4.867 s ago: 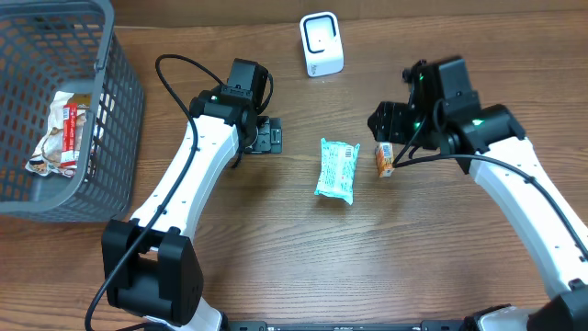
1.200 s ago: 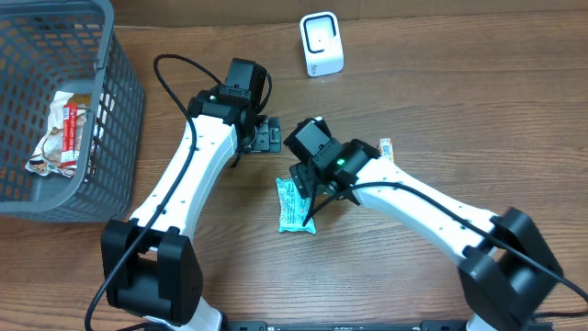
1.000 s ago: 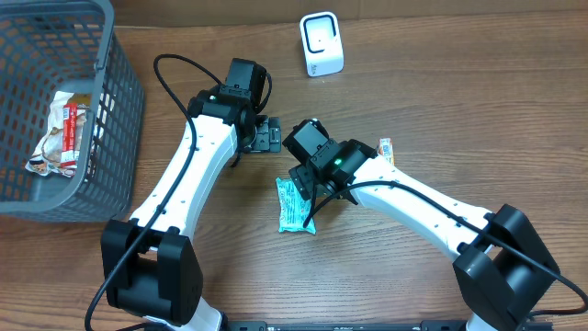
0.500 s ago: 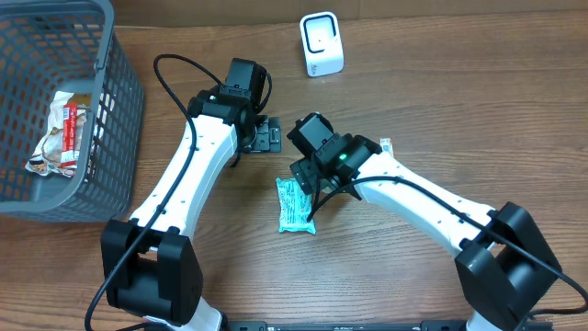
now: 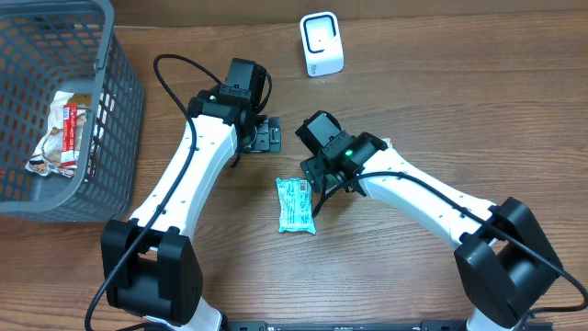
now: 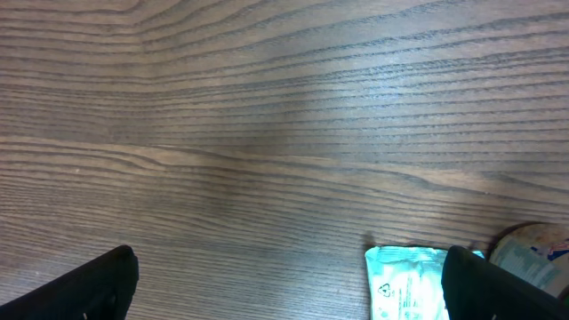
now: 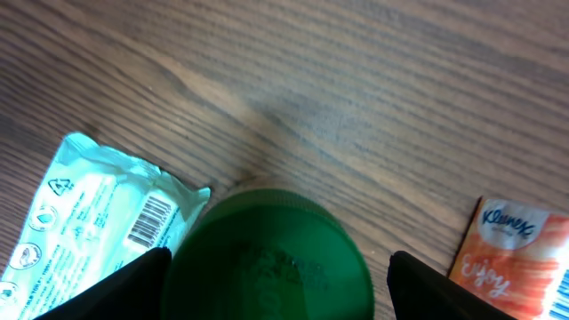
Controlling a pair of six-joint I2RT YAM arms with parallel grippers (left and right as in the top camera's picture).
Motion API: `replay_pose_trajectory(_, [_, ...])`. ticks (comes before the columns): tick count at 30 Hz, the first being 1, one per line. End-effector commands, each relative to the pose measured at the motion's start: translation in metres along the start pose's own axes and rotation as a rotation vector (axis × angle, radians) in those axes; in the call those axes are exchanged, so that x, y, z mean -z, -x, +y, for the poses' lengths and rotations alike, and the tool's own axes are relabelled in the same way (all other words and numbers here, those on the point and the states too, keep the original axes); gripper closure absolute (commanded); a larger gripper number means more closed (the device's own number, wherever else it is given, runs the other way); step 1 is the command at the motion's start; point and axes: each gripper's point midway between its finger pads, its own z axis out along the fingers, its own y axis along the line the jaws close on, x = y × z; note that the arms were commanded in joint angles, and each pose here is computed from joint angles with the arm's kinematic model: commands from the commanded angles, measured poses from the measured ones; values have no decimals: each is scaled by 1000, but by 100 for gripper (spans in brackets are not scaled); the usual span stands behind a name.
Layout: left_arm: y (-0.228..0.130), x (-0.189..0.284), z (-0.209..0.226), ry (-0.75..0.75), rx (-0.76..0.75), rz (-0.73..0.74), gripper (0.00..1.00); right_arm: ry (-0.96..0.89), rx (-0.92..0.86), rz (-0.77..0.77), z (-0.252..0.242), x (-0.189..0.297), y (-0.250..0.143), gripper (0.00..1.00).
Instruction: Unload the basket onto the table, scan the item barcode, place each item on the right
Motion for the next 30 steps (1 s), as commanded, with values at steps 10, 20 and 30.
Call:
replay_pose_trajectory(10, [1,0,3,7,12,-2,0,-73,-198,22,-22,-7,-8,40])
replay_pose_trajectory(20, [1,0,3,7,12,-2,0,-305,-548,25,-66,2,-27,41])
replay_pose_trajectory(30, [1,0,3,7,12,-2,0,-302,-639,15,-65,3,-27,16])
